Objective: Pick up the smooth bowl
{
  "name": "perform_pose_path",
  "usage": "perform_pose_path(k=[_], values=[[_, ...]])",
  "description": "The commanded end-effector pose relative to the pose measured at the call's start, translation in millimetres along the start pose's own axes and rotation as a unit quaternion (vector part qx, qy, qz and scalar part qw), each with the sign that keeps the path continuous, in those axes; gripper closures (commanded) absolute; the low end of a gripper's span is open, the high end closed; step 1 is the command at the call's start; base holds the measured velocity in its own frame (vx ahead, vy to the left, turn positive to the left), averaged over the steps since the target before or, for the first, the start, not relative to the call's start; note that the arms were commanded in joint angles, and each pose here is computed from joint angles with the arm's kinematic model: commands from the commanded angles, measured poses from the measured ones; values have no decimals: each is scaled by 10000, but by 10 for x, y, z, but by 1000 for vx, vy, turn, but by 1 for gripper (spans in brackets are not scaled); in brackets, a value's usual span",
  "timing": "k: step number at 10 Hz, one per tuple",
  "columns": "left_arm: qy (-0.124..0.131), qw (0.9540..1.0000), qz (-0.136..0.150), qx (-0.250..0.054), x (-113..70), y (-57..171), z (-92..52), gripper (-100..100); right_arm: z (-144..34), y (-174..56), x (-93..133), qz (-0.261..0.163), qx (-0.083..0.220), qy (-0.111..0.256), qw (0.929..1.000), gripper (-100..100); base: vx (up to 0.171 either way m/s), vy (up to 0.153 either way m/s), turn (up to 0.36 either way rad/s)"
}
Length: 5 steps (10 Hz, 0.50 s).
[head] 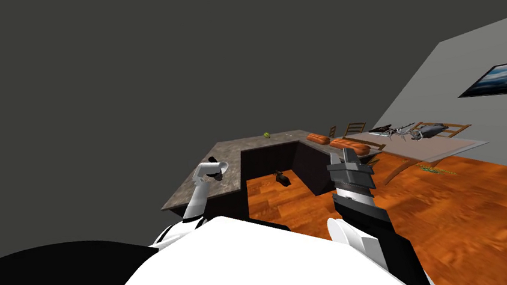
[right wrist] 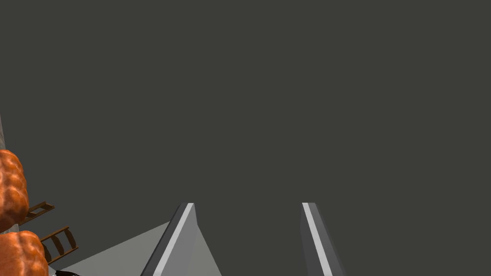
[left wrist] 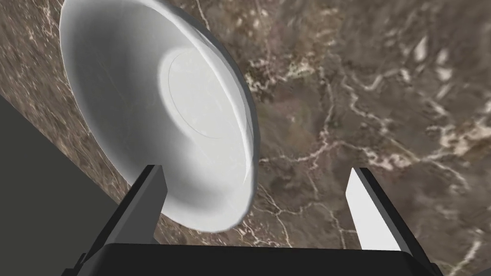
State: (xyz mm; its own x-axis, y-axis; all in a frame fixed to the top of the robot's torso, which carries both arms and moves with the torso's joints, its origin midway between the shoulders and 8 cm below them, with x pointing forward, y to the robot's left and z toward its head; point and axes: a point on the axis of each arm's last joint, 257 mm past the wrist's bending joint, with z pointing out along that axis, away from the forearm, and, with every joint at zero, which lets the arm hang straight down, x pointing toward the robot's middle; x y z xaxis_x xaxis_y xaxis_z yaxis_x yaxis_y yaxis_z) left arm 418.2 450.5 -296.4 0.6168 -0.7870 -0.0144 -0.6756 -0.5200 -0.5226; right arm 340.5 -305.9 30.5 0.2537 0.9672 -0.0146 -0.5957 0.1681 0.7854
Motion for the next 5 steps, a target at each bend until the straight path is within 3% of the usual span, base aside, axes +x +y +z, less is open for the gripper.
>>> perform_pose_path(k=[1,2,5], values=[[0,10000,0,0,0,0,0,0,0,0,0,0,0,0,10000,0,8,4,2],[11,10000,14,8,9,17,77,-100,0,0,0,0,0,0,10000,0,14,9,22],[26,10000,34,17,20,48,191,-100,0,0,0,0,0,0,10000,0,22,7,15]])
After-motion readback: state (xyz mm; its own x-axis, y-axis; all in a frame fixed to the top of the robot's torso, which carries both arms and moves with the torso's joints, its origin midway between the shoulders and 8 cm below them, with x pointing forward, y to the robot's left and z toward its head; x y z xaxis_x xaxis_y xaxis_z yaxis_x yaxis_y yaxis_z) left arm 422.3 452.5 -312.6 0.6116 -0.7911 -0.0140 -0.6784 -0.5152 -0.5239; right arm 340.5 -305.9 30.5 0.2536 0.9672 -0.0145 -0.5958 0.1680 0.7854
